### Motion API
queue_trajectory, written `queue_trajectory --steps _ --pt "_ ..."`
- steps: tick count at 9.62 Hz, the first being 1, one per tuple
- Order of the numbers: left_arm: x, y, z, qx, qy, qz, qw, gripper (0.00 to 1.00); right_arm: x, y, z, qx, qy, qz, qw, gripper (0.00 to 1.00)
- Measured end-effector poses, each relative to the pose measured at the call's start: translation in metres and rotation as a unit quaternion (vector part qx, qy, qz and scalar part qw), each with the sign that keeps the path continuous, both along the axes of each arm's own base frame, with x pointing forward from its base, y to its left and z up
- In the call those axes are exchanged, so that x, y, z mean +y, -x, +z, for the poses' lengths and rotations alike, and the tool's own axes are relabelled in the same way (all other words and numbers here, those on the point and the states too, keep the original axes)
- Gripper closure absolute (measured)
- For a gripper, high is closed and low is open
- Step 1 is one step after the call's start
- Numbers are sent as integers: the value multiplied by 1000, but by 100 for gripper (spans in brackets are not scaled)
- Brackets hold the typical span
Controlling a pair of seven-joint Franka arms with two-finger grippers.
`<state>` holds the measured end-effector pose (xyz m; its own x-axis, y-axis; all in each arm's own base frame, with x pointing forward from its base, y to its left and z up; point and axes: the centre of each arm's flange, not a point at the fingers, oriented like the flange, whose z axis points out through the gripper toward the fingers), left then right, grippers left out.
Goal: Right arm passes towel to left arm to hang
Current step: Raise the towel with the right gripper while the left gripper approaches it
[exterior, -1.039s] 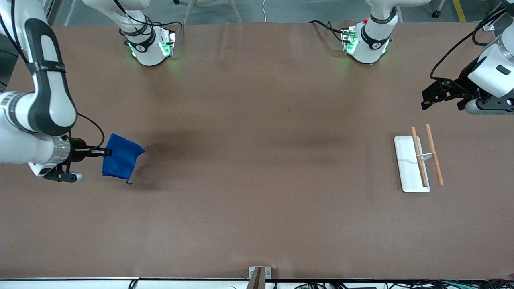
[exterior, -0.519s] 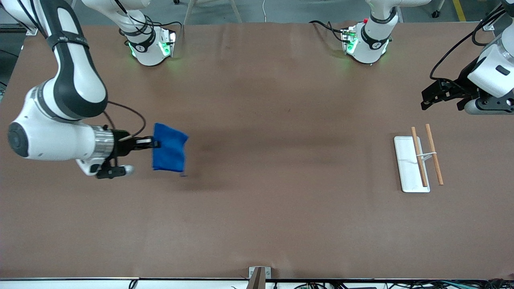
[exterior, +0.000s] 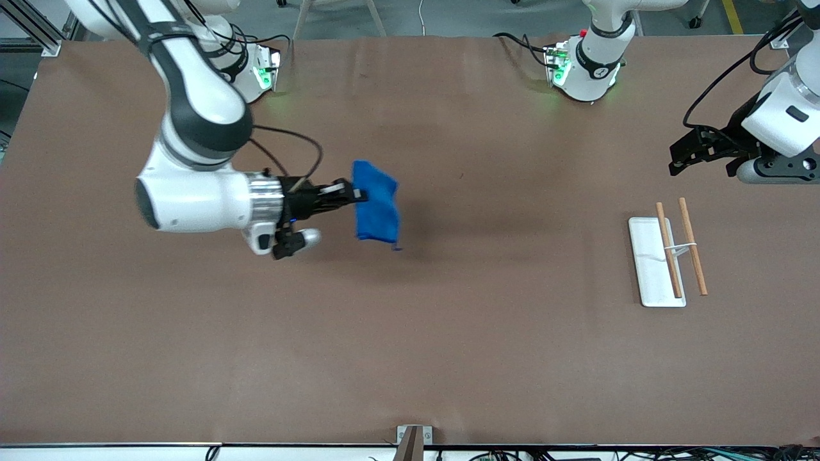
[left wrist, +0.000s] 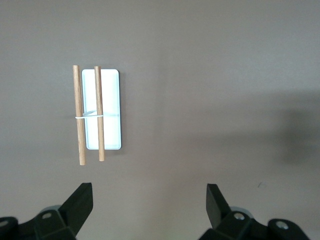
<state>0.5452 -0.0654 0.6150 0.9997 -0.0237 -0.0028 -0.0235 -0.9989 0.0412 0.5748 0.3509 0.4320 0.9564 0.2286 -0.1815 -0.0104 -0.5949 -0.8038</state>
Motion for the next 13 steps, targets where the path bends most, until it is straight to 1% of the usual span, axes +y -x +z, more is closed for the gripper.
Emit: queue_trajectory --steps 1,2,3,4,5,6,8,9,10,12,13 --pt "-5 1 -5 8 17 0 1000 0 36 12 -10 5 -30 -7 1000 95" --pt "-8 2 -10 15 33 0 999 0 65 23 -22 18 -59 -16 998 95" --pt "-13 3 -15 25 52 1 998 0 83 31 -32 37 -92 -22 995 95" --pt "-18 4 -23 37 76 1 996 0 91 34 -37 55 -138 -33 988 95" --pt "-22 6 -33 50 94 -4 994 0 97 35 -37 71 -189 -49 978 95" --pt "-26 8 -44 61 111 -20 992 0 104 38 -37 85 -228 -63 968 95" --pt "-34 14 -70 85 154 -59 983 0 126 51 -41 110 -285 -83 949 95" --pt "-40 18 -82 98 190 -70 974 0 138 59 -46 119 -314 -95 937 95" --pt "-47 23 -96 110 230 -78 964 0 149 66 -53 120 -342 -107 926 95" --pt "-56 32 -122 132 300 -82 941 0 172 78 -64 116 -387 -130 905 95" --pt "-54 35 -135 137 332 -84 929 0 185 84 -67 110 -407 -138 896 95"
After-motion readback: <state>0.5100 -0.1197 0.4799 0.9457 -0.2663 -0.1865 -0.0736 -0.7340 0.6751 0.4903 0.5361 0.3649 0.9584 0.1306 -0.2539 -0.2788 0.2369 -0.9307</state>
